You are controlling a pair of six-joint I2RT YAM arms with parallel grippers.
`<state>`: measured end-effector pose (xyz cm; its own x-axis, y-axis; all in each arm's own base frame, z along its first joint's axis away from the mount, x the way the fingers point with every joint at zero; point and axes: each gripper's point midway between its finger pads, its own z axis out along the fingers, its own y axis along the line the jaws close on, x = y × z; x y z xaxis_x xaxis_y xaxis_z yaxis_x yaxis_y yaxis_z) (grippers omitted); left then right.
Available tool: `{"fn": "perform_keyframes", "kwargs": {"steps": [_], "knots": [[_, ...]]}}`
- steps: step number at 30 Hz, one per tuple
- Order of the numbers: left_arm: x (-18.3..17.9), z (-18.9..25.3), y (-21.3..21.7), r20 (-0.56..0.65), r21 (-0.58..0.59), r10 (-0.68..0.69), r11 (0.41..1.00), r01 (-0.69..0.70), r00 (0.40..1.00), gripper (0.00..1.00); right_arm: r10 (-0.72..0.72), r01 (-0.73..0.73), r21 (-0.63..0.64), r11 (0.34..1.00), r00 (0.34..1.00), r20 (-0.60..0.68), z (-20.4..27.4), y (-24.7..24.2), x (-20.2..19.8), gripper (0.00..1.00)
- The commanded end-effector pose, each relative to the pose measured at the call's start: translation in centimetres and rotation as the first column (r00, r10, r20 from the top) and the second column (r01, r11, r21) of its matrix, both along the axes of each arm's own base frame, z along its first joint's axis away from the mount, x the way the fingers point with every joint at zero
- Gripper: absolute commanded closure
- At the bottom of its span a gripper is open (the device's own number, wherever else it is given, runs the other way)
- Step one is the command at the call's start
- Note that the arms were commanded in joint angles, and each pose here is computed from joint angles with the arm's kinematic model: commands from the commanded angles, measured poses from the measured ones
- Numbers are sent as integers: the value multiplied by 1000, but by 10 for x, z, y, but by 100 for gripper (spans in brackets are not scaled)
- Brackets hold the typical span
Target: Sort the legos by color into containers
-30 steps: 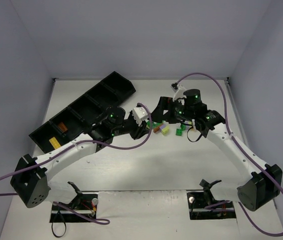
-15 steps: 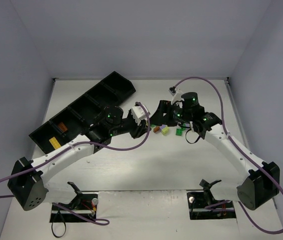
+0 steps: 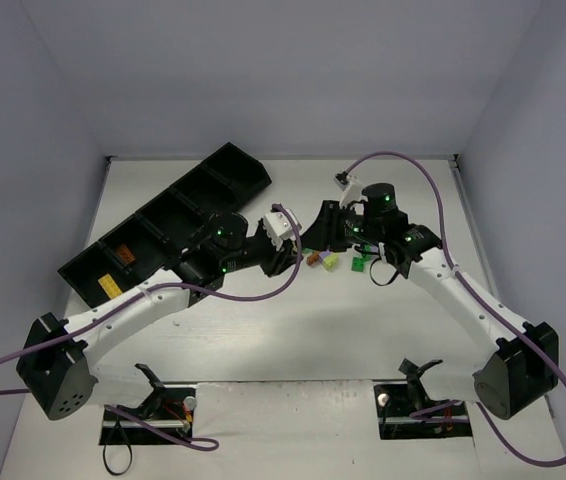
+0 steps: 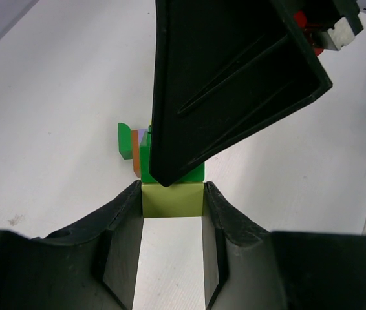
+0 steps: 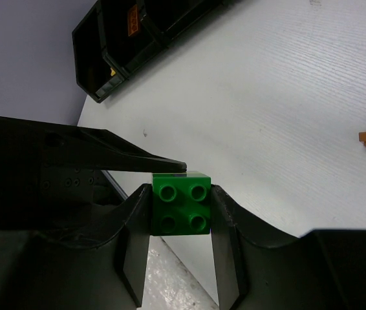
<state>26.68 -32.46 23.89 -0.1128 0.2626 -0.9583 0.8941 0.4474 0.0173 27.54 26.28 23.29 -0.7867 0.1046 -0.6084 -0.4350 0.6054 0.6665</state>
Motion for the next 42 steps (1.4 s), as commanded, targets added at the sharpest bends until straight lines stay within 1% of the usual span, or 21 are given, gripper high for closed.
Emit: {"fn": "perform_keyframes", "kwargs": {"steps": [1, 2, 5, 6, 10, 14, 17, 19, 20, 22, 23, 25, 27, 28, 29, 30, 31, 32, 38, 41, 42], "knots": [[14, 44, -7, 95, -94, 38, 995, -29, 995, 77, -8, 7, 9, 1000, 998, 65, 10, -1, 9, 100], [16, 39, -5, 82, -89, 55, 995, -48, 995, 83, -25, 24, 8, 1000, 996, 81, 14, -4, 13, 100], [25, 16, 4, -6, -73, 108, 991, -108, 994, 95, -33, 33, 2, 999, 992, 118, 23, -8, 16, 100], [27, 4, 9, -44, -62, 127, 990, -129, 991, 96, -53, 54, -3, 999, 989, 135, 28, -12, 21, 100], [30, -22, 18, -101, -27, 172, 984, -175, 980, 97, -84, 88, -9, 996, 977, 196, 45, -18, 29, 100], [32, -32, 24, -133, -17, 197, 979, -201, 971, 97, -124, 132, -14, 991, 957, 263, 61, -27, 36, 100], [54, -27, 46, -129, -17, 320, 946, -325, 939, 96, -186, 209, -41, 977, 933, 308, 64, -42, 43, 100], [77, -27, 75, -136, 1, 458, 887, -462, 879, 93, -210, 243, -64, 968, 923, 322, 61, -49, 45, 100], [99, -17, 100, -133, -9, 544, 835, -550, 829, 93, -214, 250, -78, 965, 924, 318, 57, -52, 44, 100], [120, -21, 135, -147, 36, 671, 738, -674, 727, 89, -212, 254, -98, 962, 925, 314, 51, -55, 43, 100], [132, -14, 145, -151, 35, 702, 707, -706, 696, 89, -209, 253, -113, 961, 930, 301, 44, -56, 41, 100], [150, -16, 189, -153, 76, 809, 583, -809, 568, 86, -211, 256, -123, 959, 931, 297, 39, -59, 39, 100], [166, -20, 220, -160, 126, 869, 489, -863, 469, 84, -218, 267, -141, 953, 932, 290, 31, -62, 37, 100], [170, -23, 232, -156, 143, 893, 443, -885, 422, 79, -220, 270, -143, 952, 931, 293, 30, -64, 36, 100], [175, -37, 239, -163, 187, 904, 423, -887, 396, 77, -226, 278, -148, 949, 929, 293, 29, -66, 36, 100], [180, -39, 247, -164, 194, 912, 402, -895, 375, 77, -227, 280, -156, 947, 929, 292, 26, -67, 35, 100], [184, -45, 262, -159, 213, 930, 360, -908, 332, 76, -226, 281, -160, 946, 928, 297, 26, -68, 35, 100], [188, -60, 268, -164, 251, 936, 346, -904, 312, 74, -224, 281, -165, 945, 929, 296, 24, -68, 34, 100], [204, -89, 303, -160, 335, 965, 251, -908, 207, 66, -220, 285, -190, 940, 928, 301, 20, -72, 35, 100], [207, -94, 308, -159, 347, 968, 239, -907, 194, 53, -216, 281, -194, 940, 929, 302, 19, -71, 35, 100], [208, -94, 308, -158, 349, 968, 239, -906, 195, 45, -212, 278, -195, 941, 930, 301, 18, -70, 35, 100]]}}
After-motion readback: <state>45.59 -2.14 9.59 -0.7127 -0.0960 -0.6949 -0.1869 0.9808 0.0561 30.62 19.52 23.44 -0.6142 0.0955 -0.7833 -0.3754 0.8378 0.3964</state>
